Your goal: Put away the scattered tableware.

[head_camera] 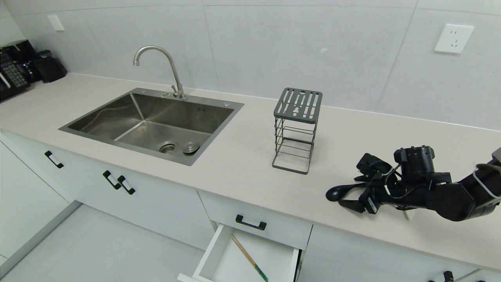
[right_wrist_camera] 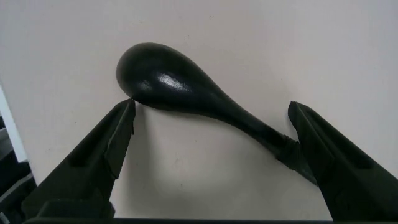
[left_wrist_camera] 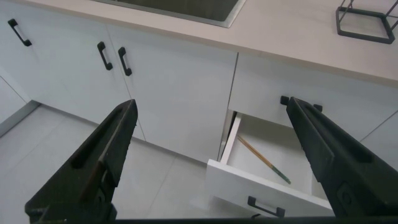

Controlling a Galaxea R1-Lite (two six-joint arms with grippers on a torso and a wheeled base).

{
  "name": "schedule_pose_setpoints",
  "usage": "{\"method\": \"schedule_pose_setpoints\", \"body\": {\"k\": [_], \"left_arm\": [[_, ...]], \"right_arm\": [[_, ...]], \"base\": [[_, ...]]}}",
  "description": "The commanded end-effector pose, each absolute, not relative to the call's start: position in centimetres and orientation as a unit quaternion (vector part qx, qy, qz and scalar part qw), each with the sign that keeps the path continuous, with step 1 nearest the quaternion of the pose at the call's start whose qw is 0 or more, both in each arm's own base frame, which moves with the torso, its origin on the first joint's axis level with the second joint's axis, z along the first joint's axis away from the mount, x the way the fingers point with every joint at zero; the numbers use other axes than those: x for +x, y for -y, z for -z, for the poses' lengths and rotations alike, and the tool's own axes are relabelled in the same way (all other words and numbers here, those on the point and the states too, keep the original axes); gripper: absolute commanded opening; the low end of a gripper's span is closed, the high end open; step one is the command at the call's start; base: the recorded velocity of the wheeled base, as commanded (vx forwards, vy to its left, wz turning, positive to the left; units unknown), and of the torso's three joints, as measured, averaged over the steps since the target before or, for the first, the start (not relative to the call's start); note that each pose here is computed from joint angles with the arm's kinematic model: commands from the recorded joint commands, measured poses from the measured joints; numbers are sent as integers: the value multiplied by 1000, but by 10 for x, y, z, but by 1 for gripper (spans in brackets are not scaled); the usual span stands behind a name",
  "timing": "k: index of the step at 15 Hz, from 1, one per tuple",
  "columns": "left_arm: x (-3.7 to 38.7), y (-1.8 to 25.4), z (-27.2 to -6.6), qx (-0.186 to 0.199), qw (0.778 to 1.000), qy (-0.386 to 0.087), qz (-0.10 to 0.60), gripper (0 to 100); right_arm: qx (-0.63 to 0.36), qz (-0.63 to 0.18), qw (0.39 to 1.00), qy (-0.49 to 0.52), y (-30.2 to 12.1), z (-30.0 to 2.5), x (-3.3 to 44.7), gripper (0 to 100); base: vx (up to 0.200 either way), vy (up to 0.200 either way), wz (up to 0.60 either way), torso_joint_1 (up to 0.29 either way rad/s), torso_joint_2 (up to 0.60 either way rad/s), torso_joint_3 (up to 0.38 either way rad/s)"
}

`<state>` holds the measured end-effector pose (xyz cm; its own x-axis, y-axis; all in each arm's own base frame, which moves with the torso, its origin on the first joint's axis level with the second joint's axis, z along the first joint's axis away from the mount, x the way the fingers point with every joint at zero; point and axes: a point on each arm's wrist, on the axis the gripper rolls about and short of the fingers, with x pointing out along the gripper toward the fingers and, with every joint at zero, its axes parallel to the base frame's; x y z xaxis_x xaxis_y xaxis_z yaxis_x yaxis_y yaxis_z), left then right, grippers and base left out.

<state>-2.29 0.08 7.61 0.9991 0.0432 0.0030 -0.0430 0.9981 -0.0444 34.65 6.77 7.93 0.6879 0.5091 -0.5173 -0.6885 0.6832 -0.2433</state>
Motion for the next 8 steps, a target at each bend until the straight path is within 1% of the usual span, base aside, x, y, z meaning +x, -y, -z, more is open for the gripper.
{"method": "schedule_pose_setpoints", "body": {"k": [1, 4, 5, 8], "left_arm": [[-23, -1, -76, -22, 1000, 2, -22, 100], [-23, -1, -76, -22, 1000, 2, -22, 100], [-23, -1, -76, -22, 1000, 2, -22, 100], [-23, -1, -76, -22, 1000, 2, -22, 100]], "right_arm": [[-213, -336, 892, -215, -68, -74, 349, 100], [-215, -332, 894, -209, -67, -68, 355, 100], [-214, -332, 894, -211, -67, -65, 356, 0], [-214, -333, 894, -212, -67, -63, 357, 0]], "base": [[0, 0, 0, 0, 0, 0], [0, 0, 0, 0, 0, 0], [0, 0, 0, 0, 0, 0], [0, 0, 0, 0, 0, 0]]}}
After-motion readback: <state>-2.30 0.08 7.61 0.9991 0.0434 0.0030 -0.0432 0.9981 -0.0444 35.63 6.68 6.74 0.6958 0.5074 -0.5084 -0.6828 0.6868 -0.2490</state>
